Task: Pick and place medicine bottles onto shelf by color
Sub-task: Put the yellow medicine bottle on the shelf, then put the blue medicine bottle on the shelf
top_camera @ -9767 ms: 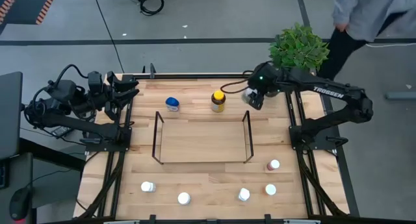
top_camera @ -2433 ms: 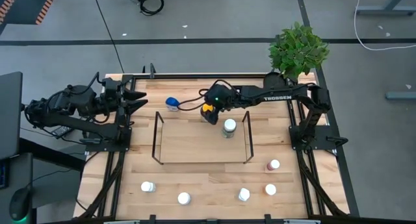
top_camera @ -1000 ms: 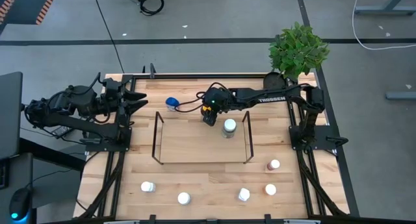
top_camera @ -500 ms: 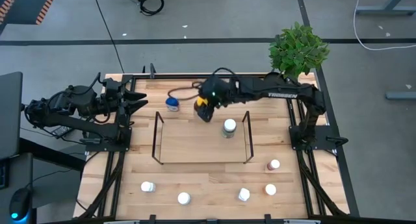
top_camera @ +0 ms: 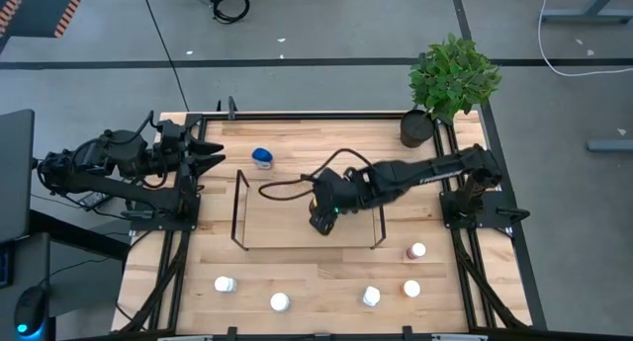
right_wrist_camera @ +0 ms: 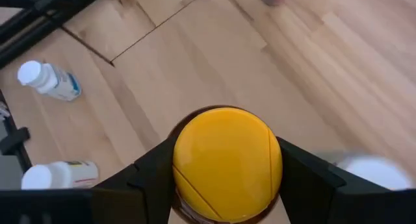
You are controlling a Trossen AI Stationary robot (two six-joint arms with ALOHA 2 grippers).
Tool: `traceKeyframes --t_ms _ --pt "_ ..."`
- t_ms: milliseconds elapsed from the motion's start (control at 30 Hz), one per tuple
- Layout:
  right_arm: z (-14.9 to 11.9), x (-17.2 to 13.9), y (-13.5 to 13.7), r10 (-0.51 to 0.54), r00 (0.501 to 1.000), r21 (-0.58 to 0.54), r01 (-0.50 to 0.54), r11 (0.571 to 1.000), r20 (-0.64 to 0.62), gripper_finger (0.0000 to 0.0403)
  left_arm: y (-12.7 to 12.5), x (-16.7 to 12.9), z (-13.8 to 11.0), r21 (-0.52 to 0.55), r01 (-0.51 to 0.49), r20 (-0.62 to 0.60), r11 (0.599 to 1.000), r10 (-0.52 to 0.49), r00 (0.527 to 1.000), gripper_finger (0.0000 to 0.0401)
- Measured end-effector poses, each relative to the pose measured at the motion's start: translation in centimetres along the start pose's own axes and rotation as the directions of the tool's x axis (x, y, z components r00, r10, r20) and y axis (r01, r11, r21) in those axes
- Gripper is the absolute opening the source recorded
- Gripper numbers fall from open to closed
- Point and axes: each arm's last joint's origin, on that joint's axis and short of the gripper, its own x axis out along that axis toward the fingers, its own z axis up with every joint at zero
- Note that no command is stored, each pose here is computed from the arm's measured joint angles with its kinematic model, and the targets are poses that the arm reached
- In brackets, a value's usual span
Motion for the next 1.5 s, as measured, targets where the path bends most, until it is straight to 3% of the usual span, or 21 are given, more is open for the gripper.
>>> traceKeyframes --t_ms 333,633,900,1100,1500 --pt "-6.4 0.0 0.8 -0.241 0.970 0.170 0.237 0.956 0.005 0.0228 0.0 0.0 0.0 0.086 0.007 -0.005 0.996 -0.006 1.000 0.0177" --pt "-9.5 2.1 0.1 -0.320 0.947 0.266 0.315 0.911 -0.024 0.0229 -0.1 0.0 -0.1 0.073 0.037 -0.024 0.997 -0.035 0.999 0.0183" --pt "-9.8 2.2 0.0 -0.345 0.939 0.277 0.328 0.903 0.013 0.0236 -0.2 0.0 -0.2 0.069 0.073 -0.043 0.995 -0.070 0.997 0.0179" --pt "-9.8 2.0 0.0 -0.351 0.936 0.279 0.335 0.900 0.008 0.0272 -0.2 0.0 -0.2 0.069 0.073 -0.043 0.995 -0.070 0.997 0.0181" --pt "-7.5 -1.5 0.9 -0.309 0.950 0.253 0.291 0.923 0.034 0.0319 -0.3 0.0 -0.2 0.074 0.109 -0.061 0.991 -0.105 0.993 0.0190"
